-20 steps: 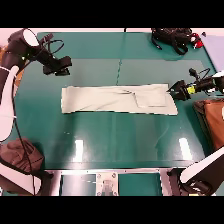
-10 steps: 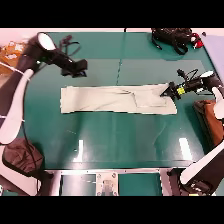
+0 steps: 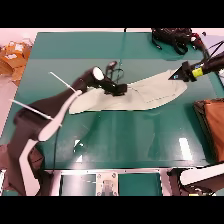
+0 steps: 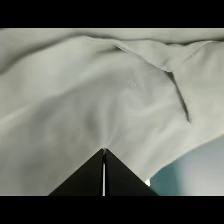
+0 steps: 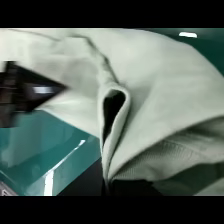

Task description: Fold the shirts.

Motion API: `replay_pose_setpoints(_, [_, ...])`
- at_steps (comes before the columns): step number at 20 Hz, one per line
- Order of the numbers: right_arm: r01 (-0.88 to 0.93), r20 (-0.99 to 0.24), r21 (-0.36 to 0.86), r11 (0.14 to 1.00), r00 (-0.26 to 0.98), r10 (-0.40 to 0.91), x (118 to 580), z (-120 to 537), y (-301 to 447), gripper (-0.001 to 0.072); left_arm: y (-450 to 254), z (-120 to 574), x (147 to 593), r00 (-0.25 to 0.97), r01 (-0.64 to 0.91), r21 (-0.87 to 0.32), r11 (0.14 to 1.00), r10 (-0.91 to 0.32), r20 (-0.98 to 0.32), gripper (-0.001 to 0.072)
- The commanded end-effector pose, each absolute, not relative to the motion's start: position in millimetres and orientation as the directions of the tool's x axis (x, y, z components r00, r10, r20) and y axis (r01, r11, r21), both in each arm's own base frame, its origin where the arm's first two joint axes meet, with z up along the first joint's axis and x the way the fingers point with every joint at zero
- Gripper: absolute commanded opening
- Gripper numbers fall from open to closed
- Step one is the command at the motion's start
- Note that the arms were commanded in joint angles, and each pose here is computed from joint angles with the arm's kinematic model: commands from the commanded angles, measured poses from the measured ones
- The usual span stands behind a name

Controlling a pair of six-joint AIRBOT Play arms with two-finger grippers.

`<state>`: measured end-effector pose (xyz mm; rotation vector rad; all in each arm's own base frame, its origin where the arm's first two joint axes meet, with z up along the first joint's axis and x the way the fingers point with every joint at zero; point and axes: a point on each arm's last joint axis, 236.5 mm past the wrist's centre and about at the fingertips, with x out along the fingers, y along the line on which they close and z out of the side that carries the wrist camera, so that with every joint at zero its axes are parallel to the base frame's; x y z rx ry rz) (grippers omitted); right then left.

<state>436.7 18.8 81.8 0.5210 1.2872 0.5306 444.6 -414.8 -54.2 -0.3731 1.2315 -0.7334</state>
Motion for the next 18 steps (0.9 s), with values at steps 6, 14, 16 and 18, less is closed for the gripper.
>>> replay_pose_setpoints(6, [-0.263, -0.699, 0.632, 0.729, 0.211, 0.683, 405.2, 160.8, 96.1, 0.0013, -485.4, -83.0, 410.1, 0.017, 0.29, -0.725, 0.625, -0.761, -0.648, 0.0022])
replay_pose_setpoints(14, [-0.276, -0.686, 0.644, 0.713, 0.203, 0.699, 407.8, 163.6, 130.4, 0.0014, -365.1, 13.7, 433.1, -0.067, 0.428, -0.624, 0.654, -0.665, -0.744, 0.002])
replay_pose_setpoints(16, [-0.305, -0.674, 0.645, 0.7, 0.204, 0.71, 409.9, 166.2, 158.6, 0.0014, -283.9, 34.6, 457.3, 0.058, 0.432, -0.434, 0.791, -0.504, -0.862, 0.0021])
replay_pose_setpoints(18, [-0.35, -0.652, 0.643, 0.681, 0.217, 0.726, 415.3, 167.8, 195.6, 0.0014, -202.1, 62.9, 472.2, 0.169, 0.379, -0.259, 0.888, -0.341, -0.925, 0.0021])
